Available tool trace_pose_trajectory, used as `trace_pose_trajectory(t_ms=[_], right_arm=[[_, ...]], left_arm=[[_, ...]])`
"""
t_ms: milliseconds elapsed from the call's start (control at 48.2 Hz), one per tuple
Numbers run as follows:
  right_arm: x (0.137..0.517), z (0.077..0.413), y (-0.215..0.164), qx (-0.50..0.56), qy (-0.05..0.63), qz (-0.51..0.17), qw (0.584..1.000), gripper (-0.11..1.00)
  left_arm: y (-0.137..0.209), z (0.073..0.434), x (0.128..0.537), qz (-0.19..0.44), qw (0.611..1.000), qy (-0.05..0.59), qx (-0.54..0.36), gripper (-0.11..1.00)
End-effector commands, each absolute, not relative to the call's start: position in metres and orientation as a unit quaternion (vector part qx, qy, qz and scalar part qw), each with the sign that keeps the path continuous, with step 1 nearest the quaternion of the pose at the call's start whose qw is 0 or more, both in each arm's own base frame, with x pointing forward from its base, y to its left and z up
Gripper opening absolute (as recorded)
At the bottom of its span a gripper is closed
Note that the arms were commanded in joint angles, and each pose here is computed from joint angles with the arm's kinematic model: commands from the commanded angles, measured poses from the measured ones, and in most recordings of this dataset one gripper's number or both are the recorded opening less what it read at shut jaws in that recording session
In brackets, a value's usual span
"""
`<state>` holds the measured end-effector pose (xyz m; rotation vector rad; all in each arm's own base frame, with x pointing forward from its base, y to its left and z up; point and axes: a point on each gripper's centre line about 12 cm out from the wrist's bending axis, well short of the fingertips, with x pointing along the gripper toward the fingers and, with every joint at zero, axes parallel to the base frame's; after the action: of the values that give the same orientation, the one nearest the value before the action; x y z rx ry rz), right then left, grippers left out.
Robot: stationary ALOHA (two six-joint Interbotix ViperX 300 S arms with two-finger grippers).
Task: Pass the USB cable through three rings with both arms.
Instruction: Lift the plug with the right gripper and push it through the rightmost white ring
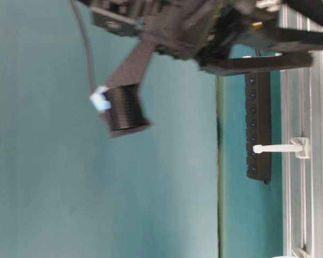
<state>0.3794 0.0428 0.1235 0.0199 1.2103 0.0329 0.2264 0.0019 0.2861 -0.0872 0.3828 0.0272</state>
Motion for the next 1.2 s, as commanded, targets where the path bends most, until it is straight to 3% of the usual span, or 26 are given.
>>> trace_pose_trajectory(t_ms=[0, 352, 601, 1182], right_arm=[[0.381, 0.122, 0.046, 0.008, 0.562, 0.019, 0.827, 0.54], [0.371, 0.106, 0.042, 0.008, 0.571, 0.016, 0.821, 0.52], [0.375, 0.107, 0.039, 0.011, 0.56, 0.014, 0.828, 0.42], [0.373, 0.097, 0.039, 0.009, 0.579, 0.012, 0.815, 0.4]], left_arm=[[0.002, 0.29, 0.228, 0.012, 0.982, 0.184, -0.041, 0.01], [0.002, 0.287, 0.232, 0.012, 0.981, 0.191, -0.04, 0.01], [0.002, 0.285, 0.234, 0.013, 0.98, 0.195, -0.039, 0.01], [0.002, 0.286, 0.235, 0.013, 0.98, 0.194, -0.038, 0.01]])
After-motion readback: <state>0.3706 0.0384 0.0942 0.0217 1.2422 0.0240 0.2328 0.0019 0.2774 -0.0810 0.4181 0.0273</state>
